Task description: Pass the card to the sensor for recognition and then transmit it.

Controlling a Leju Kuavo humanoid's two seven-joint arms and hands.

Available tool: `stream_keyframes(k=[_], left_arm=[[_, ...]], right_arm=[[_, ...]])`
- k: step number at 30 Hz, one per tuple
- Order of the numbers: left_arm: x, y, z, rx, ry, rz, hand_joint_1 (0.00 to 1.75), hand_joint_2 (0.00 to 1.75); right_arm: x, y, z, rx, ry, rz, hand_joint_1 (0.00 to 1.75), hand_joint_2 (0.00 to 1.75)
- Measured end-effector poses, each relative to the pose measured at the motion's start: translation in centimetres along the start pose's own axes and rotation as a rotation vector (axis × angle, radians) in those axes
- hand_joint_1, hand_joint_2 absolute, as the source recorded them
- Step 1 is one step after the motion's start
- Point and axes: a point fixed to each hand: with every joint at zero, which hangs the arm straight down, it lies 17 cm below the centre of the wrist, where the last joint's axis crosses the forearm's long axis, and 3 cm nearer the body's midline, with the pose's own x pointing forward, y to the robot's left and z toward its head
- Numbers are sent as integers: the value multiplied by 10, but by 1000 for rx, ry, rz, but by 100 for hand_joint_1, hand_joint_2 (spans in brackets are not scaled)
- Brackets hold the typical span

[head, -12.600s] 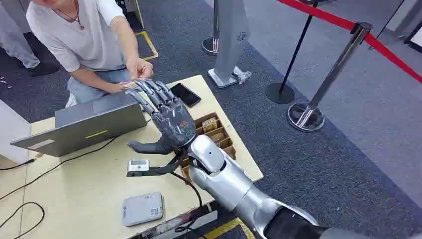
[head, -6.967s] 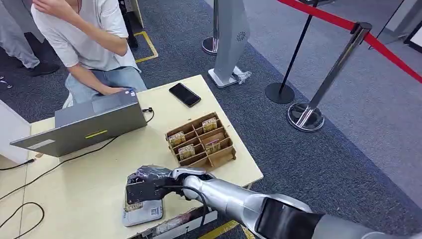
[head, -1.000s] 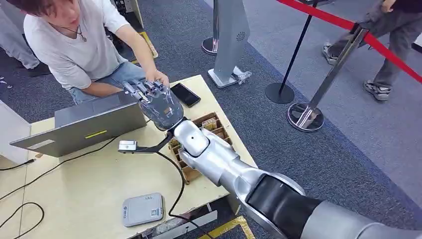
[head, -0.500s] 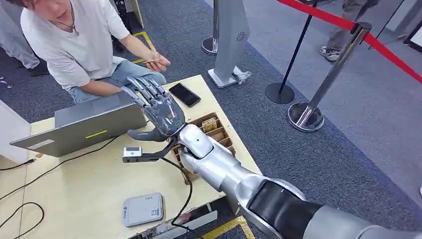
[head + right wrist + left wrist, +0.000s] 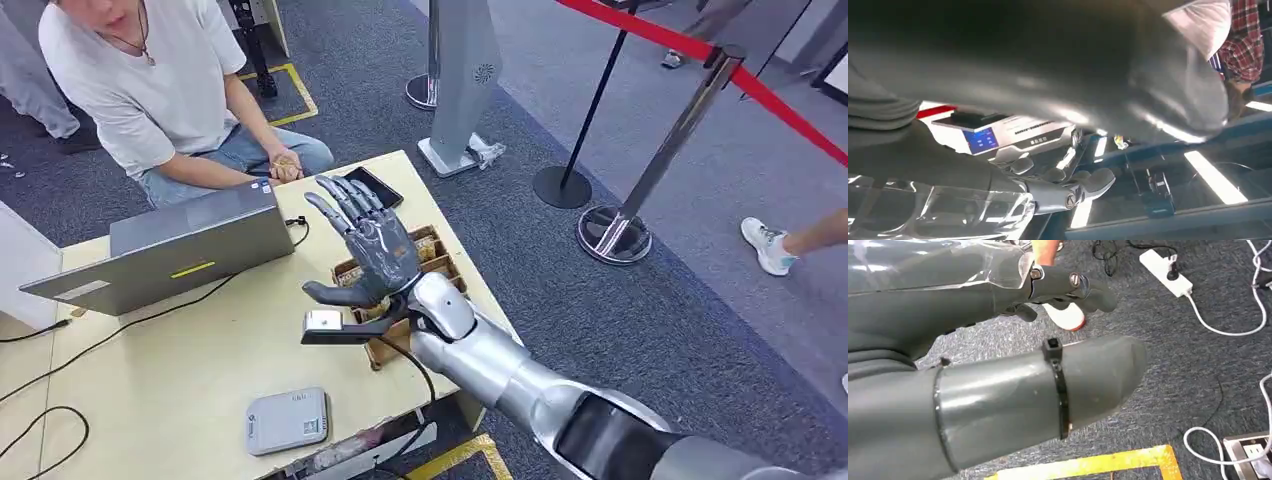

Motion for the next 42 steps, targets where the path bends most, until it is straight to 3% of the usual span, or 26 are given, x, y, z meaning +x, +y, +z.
stream_keyframes(k=[15,16,28,42], left_arm=[[-7,3,0,11,13,14,0,0],[-7,3,0,11,11,12,0,0],[-4,3,-1,8,1,-11,0,0],[-3,2,-1,6,1,-19,0,0]], right_arm=[[-19,-9,93,76,35,19,0,0],[-21,-8,97,82,40,19,0,175],[-45,1,133,152,130,-1,0,175],[-58,7,143,199,170,-45,0,175]])
